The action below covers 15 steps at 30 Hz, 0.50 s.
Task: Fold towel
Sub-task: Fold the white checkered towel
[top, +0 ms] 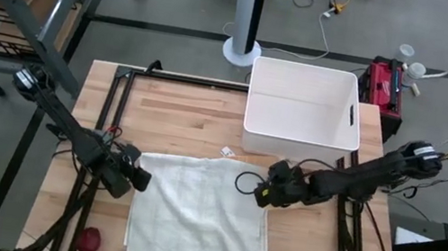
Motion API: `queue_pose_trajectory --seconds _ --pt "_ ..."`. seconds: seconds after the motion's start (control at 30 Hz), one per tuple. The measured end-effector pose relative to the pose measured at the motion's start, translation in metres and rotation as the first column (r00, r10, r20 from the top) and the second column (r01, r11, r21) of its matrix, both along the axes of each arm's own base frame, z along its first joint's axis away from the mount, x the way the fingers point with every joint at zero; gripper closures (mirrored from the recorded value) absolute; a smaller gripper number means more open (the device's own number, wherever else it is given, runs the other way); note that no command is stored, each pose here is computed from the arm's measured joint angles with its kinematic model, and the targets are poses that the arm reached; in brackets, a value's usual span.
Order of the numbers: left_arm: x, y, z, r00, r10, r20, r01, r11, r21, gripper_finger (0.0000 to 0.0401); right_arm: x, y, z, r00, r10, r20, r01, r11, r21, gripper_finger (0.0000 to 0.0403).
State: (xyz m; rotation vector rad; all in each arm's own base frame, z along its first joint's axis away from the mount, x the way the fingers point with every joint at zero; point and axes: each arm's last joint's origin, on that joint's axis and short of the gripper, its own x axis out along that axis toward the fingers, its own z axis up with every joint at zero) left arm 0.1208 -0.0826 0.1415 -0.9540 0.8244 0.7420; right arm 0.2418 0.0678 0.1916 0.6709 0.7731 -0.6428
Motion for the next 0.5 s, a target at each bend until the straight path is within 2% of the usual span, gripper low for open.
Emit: queue_pose_trajectory --seconds 0.23,0.5 --pt "0.002 -0.001 0.006 0.996 -0.068 0.056 0.067 0.998 0.016 0.0321 0.01 0.004 -0.027 0.996 -0.039 -0.079 0.04 0.999 0.007 0.0204" --pt "0.003 0.001 0.009 0.989 -0.113 0.093 0.102 0.988 0.113 0.0326 0.015 0.006 -0.029 0.998 0.003 -0.06 -0.003 1.0 0.008 0.0208"
